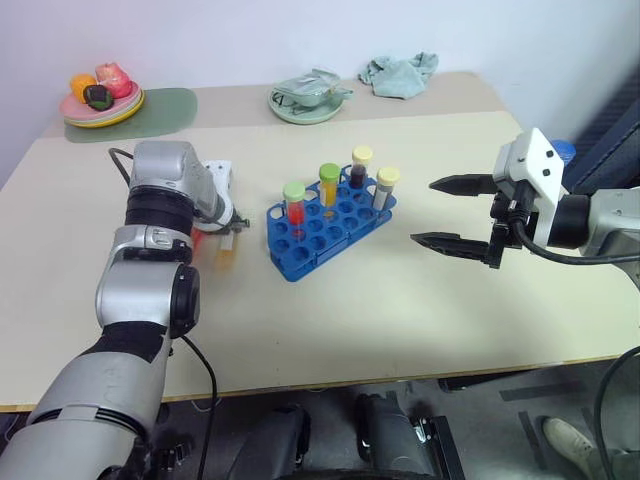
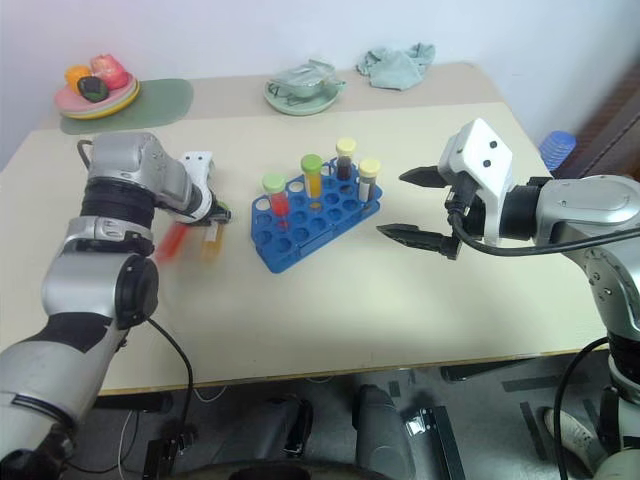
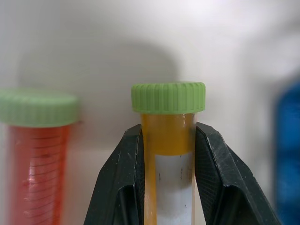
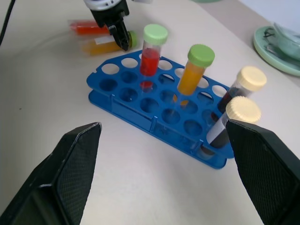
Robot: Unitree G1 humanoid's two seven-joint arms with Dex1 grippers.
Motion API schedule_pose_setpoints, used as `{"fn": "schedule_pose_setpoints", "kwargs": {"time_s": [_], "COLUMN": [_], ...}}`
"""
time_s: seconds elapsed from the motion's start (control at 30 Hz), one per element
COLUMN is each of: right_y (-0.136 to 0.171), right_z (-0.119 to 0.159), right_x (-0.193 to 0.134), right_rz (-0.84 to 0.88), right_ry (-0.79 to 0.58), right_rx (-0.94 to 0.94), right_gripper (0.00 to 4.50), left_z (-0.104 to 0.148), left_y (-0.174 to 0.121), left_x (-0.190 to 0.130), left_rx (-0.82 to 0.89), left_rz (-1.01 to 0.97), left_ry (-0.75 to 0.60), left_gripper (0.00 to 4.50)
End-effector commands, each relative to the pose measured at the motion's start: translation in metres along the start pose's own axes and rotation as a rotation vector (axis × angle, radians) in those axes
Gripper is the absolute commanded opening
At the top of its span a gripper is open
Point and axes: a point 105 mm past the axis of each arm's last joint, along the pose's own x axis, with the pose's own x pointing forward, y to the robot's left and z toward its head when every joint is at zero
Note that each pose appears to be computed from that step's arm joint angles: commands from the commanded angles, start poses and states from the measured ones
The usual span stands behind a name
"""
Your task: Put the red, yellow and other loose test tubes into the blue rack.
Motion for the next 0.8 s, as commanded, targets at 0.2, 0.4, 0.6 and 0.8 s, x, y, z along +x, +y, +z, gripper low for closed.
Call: {"fn": "schedule_pose_setpoints", "kwargs": {"time_s": [0.2,0.4,0.6,0.8], "right_y": [-0.002,0.008,0.017,0.029], "right_z": [0.001,-0.009,-0.012,-0.015], "right_x": [-0.016,-0.019,-0.025,-0.033], "right_rz": [-0.090,-0.136,-0.206,-0.286], "right_ry": [-0.026,-0.033,-0.039,-0.034], "right_rx": [0.015,0.060,0.082,0.089], "right_gripper": [4.35,4.35,4.35,4.35], "left_z": [-0.024,-0.042,-0.012,0.003], "left_y": [-0.041,-0.046,-0.082,-0.129], "left_x": [-0.120,-0.147,-0.135,-0.091], "left_rx": [0.430,0.488,0.575,0.596], "left_rz": [-0.729,-1.036,-1.105,-1.097], "left_ry": [-0.583,-0.789,-1.097,-1.224], "left_gripper": [0.84,0.84,0.84,0.84]}}
